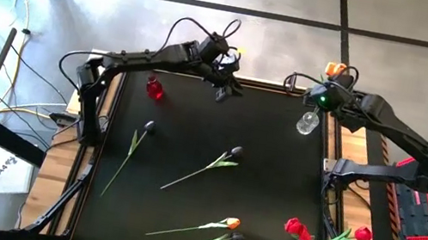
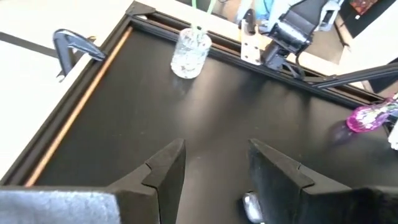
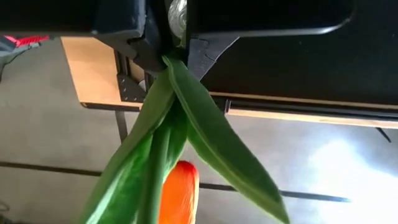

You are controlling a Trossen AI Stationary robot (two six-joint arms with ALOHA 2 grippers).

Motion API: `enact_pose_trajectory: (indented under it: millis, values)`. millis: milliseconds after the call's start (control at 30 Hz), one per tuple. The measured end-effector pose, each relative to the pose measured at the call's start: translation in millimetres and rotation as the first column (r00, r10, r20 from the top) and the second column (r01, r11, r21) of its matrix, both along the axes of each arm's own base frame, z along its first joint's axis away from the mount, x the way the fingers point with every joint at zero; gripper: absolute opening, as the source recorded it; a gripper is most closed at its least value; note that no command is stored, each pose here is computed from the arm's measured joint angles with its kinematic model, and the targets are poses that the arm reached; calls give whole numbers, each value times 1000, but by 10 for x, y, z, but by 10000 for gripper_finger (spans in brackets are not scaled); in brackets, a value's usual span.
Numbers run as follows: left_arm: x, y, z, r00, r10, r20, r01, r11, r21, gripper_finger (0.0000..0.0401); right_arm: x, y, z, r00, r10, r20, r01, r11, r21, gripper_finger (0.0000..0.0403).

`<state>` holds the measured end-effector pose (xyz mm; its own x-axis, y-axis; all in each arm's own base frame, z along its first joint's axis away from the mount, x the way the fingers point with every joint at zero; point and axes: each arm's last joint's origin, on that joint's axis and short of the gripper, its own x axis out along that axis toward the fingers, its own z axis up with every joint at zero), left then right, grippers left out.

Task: Sort flowers into vase by color
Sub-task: Put the top orange tulip into the transparent vase, then put the orange tulip into the transparent vase

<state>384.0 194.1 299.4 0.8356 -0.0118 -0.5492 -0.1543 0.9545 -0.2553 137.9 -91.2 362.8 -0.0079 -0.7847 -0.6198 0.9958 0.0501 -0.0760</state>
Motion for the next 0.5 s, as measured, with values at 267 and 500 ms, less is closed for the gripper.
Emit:
enact_pose_trajectory:
  millis: [267, 500]
  values:
    - [-99, 128, -35, 999, 31, -41, -32, 999, -14, 158, 2, -1, -21, 999, -23, 35, 22, 999, 38, 106]
    - [-213, 183, -113, 989, 44, -139, -52, 997, -58, 158, -53, 28, 65, 995, -43, 86, 41, 999, 30, 170]
